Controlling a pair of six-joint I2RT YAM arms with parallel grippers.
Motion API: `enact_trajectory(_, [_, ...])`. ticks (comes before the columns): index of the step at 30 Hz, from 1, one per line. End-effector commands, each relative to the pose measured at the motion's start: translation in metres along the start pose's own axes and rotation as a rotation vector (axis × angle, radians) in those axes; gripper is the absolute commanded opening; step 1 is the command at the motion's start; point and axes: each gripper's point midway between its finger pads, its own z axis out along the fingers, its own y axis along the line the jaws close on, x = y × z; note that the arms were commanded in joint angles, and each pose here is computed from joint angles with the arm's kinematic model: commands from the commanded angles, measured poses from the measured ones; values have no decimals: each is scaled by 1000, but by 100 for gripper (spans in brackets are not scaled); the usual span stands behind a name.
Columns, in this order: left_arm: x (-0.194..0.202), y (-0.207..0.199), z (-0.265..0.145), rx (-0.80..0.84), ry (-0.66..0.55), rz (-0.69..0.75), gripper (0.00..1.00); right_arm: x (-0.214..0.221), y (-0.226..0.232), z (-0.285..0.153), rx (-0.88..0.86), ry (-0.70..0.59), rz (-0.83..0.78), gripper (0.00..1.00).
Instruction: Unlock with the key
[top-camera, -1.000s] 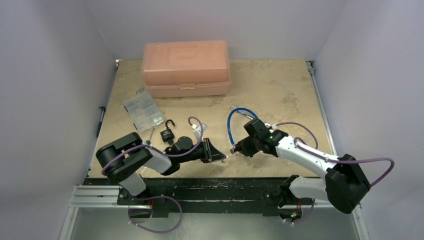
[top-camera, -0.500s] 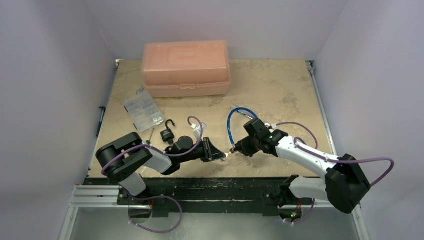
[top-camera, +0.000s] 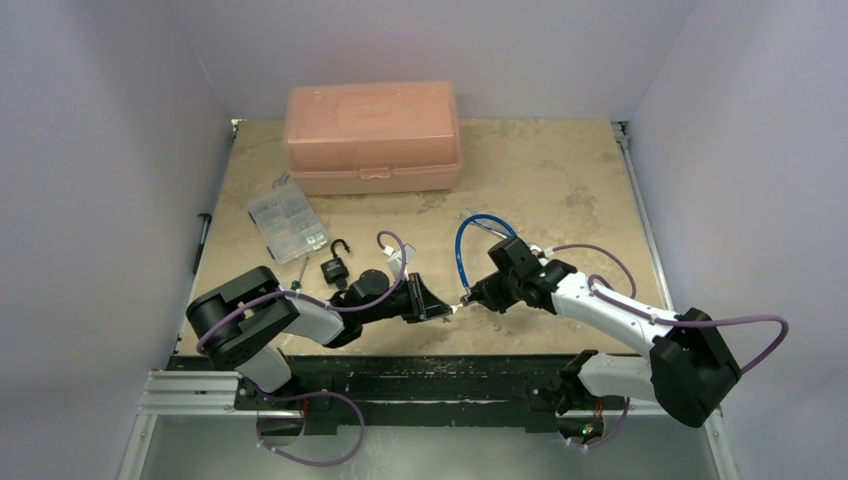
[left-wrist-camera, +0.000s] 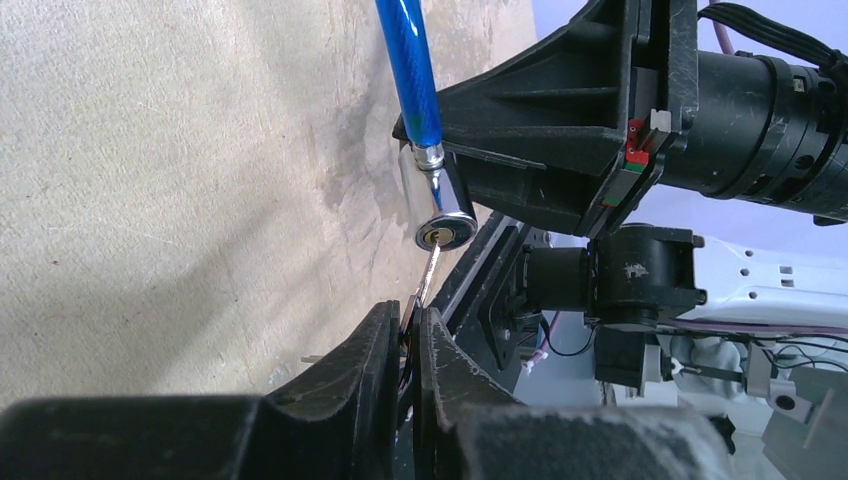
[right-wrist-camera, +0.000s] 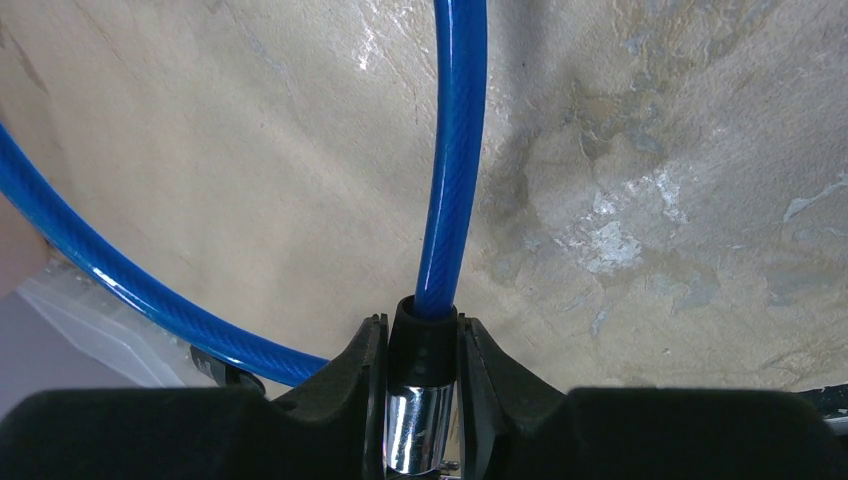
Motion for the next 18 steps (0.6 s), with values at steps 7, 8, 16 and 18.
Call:
enact_trajectory(7, [-25,-22,7,25,-86,12,0,8,25,-9,-106,39,14,0])
enact_trajectory(8, [-25,-21,7,21,-87,10,0,8,25,-9,-107,41,14,0])
enact_trajectory(16, [-29,-20,5,2,-105,-9,0,10,26,-8,-113,48,15,0])
enact_trajectory(18, [-29,-20,5,-1,-104,-10,0,10,27,-8,-114,50,15,0])
